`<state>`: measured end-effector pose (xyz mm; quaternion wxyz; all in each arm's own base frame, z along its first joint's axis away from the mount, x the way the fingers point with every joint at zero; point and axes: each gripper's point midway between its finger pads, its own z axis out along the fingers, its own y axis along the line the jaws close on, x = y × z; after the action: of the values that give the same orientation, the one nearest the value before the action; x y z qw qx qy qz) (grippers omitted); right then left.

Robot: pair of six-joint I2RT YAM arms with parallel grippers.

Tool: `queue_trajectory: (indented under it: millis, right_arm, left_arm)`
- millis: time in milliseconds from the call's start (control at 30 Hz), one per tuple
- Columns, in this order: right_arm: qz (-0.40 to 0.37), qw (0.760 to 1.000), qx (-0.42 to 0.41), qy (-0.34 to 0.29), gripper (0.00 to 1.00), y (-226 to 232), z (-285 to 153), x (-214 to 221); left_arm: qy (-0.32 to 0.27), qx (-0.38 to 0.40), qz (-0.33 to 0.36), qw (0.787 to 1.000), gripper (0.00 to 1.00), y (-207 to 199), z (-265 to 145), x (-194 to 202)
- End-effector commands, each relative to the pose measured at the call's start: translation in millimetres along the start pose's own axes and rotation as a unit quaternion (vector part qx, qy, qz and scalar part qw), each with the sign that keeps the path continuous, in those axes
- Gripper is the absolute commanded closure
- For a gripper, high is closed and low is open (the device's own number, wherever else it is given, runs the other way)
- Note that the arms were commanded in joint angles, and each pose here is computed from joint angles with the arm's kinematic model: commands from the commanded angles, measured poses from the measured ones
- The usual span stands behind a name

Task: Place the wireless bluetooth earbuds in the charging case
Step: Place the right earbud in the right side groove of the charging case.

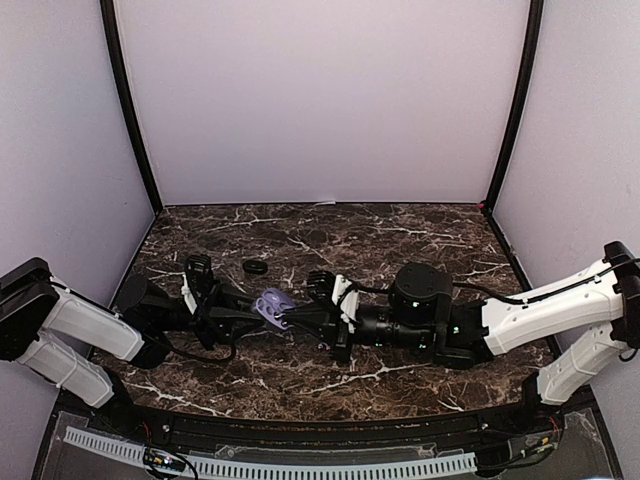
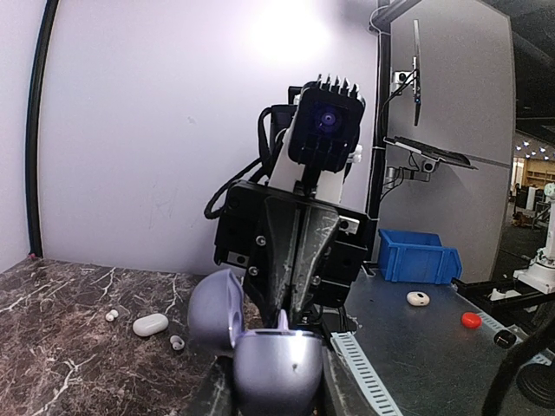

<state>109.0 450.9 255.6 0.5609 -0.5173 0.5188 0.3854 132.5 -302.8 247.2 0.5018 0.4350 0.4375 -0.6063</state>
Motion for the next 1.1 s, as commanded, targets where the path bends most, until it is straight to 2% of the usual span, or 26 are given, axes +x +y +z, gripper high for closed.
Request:
queue_trajectory:
  millis: [0,300,633,700,1067]
  right_arm:
    - [-0.002,1.0,0.002,0.0,1.0,2,4,2]
    - [-0.005,1.0,-0.008,0.013,1.0,5,11,8]
    - [-0.006,1.0,0.001,0.001,0.87,2,3,-1]
    - [-0.008,1.0,0.004,-0.008,0.81,1,-2,-6]
    - [-0.002,0.999,0.021,-0.029,0.73,-4,-26,-17]
  left_arm:
    - [-0.055,0.04,0.076,0.995,0.83,-23,0,-36]
    - [-0.056,0.041,0.078,0.995,0.82,-24,0,-37]
    - [-0.055,0.039,0.078,0.995,0.82,-25,-2,-35]
    - [-0.054,0.036,0.079,0.995,0.82,-25,-2,-35]
    - [-0.051,0.021,0.078,0.995,0.82,-21,-4,-29]
